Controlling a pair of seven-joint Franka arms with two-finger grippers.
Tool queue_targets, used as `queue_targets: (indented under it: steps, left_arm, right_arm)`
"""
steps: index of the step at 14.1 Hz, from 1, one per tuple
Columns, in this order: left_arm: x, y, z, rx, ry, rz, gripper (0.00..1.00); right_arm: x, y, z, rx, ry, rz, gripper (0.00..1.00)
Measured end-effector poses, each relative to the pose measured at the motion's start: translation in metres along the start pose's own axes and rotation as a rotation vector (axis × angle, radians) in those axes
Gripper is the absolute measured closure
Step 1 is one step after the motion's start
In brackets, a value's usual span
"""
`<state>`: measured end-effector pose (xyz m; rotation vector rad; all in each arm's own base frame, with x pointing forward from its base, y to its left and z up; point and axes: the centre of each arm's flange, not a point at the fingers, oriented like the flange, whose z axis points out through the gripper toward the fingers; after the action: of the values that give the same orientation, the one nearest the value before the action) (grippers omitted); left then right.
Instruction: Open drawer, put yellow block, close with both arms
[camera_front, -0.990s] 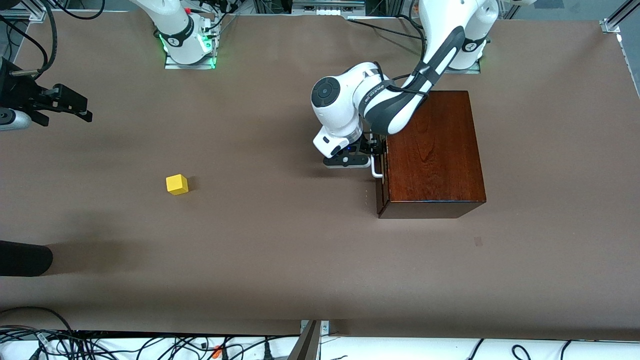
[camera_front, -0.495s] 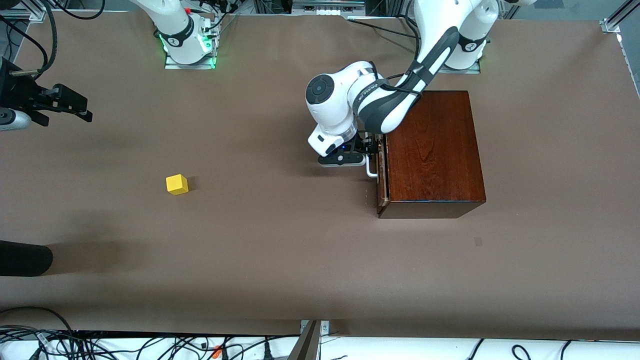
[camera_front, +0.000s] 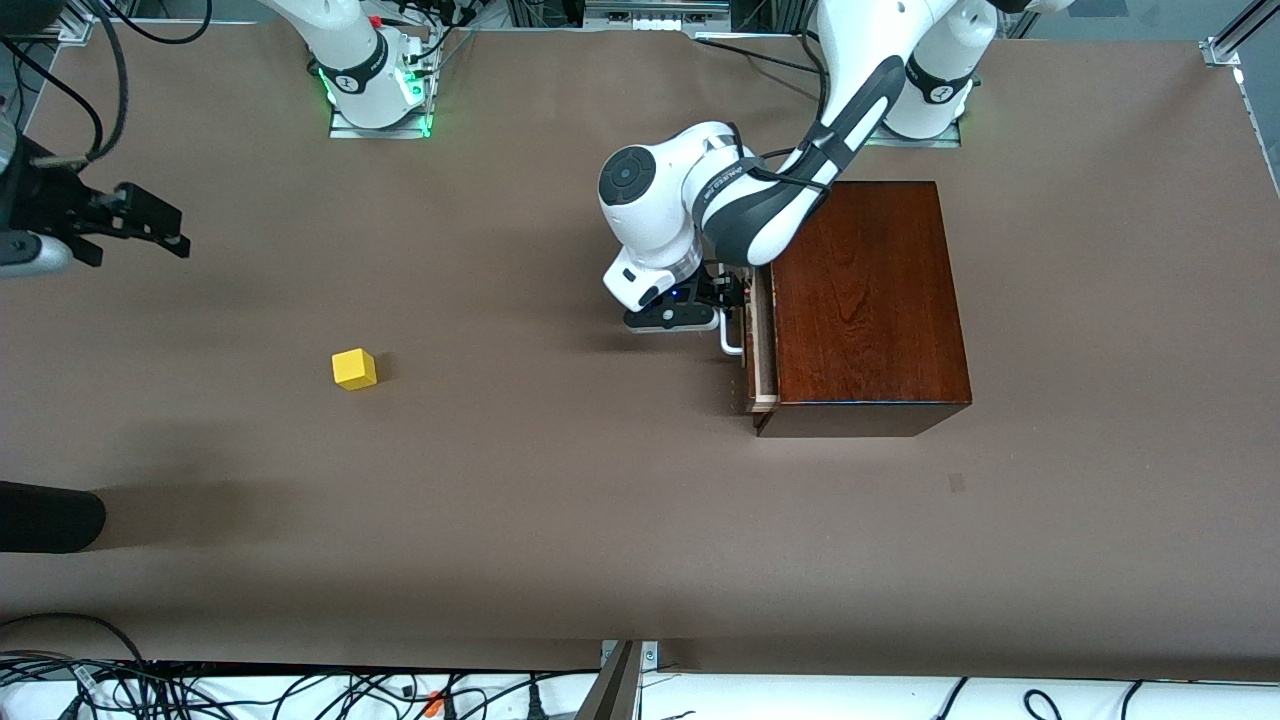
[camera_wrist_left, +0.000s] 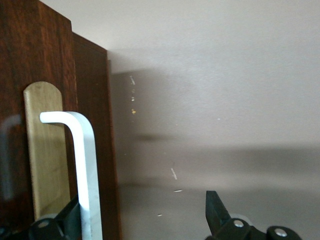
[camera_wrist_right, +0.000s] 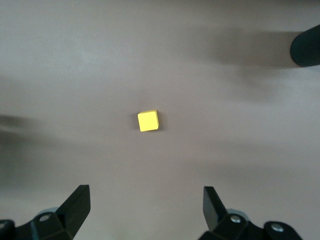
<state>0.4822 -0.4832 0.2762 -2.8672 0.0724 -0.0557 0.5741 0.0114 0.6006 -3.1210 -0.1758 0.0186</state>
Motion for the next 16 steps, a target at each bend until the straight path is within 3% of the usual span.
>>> queue_targets:
  steps: [3,5,7,10,12,16]
  left_arm:
    - [0.000,0.006,-0.001,-0.005,0.004,0.001,0.00]
    - [-0.001,0.012,-0.005,-0.017,0.011,0.000,0.00]
    - [-0.001,0.016,-0.006,-0.023,0.013,-0.001,0.00]
    - [-0.002,0.021,-0.008,-0.031,0.019,0.003,0.00]
    - [-0.003,0.023,-0.008,-0.038,0.022,0.005,0.00]
    - [-0.005,0.025,-0.008,-0.040,0.027,0.008,0.00]
  right_arm:
    - [0.014,0.000,0.004,-0.014,0.021,0.001,0.00]
    - [0.022,0.002,0.021,-0.023,-0.004,-0.013,0.00]
    - [0.041,0.002,0.068,-0.033,-0.073,-0.063,0.00]
    - [0.074,0.003,0.147,-0.060,-0.121,-0.095,0.00]
    - [0.089,0.001,0.194,-0.063,-0.141,-0.098,0.00]
    - [0.108,-0.009,0.277,-0.004,-0.137,-0.078,0.00]
